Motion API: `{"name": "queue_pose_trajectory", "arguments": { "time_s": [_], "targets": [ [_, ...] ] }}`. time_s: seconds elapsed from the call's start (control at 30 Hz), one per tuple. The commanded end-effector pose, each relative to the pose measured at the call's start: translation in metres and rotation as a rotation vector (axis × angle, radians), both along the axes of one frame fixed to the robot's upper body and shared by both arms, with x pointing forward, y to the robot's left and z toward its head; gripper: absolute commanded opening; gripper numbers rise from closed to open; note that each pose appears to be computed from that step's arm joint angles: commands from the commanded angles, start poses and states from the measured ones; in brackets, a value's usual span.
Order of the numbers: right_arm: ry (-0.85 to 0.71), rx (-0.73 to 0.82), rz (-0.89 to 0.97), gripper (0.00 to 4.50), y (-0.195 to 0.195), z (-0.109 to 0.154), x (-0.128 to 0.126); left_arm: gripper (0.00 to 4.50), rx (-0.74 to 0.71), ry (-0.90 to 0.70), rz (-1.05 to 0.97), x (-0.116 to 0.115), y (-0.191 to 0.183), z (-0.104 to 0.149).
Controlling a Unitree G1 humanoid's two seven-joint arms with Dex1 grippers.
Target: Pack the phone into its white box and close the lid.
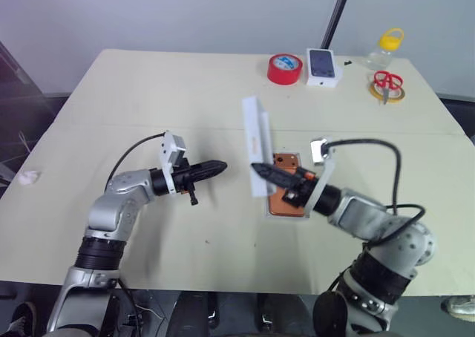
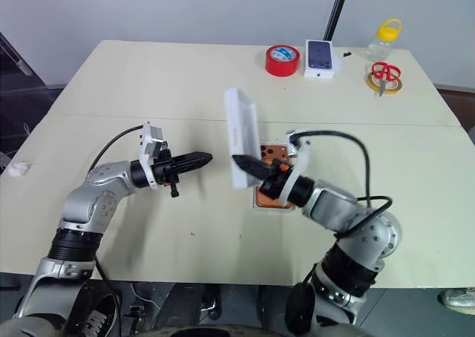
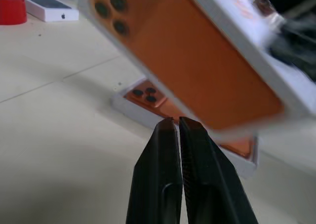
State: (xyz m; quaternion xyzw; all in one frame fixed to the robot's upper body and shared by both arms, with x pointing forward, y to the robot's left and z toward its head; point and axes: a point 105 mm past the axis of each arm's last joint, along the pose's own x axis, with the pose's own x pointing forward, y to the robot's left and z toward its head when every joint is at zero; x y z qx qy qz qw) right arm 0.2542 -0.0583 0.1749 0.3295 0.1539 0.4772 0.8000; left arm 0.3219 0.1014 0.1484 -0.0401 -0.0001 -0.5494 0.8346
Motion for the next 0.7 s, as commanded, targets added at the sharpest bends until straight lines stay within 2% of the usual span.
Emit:
{"name": "queue_pose_trajectory", "arguments": {
  "time_s": [0.03,0.13,0.33,0.6,0.7],
  "targets": [
    [-0.049,0.059,0.092,0.0,0.017,0.014,-0.018,0.05,-0.021,-0.105,0.004,-0.004,-0.007,0.02],
    [0.023,0.116,0.106,0.0,0.021,0.009,-0.018,0.05,-0.043,-0.078,-0.03,-0.01,-0.007,0.022],
    [0.248,0.076,0.033,0.0,0.008,-0.032,0.0,0.05,-0.001,-0.068,-0.045,-0.016,-0.008,0.012],
    [0.35,0.145,-0.041,0.0,-0.004,-0.031,0.022,0.05,0.032,-0.01,-0.056,-0.017,-0.021,-0.011],
    [0.366,0.105,-0.083,0.0,-0.016,-0.037,0.026,0.05,0.041,0.019,-0.057,-0.014,-0.035,-0.028]
  ]
}}
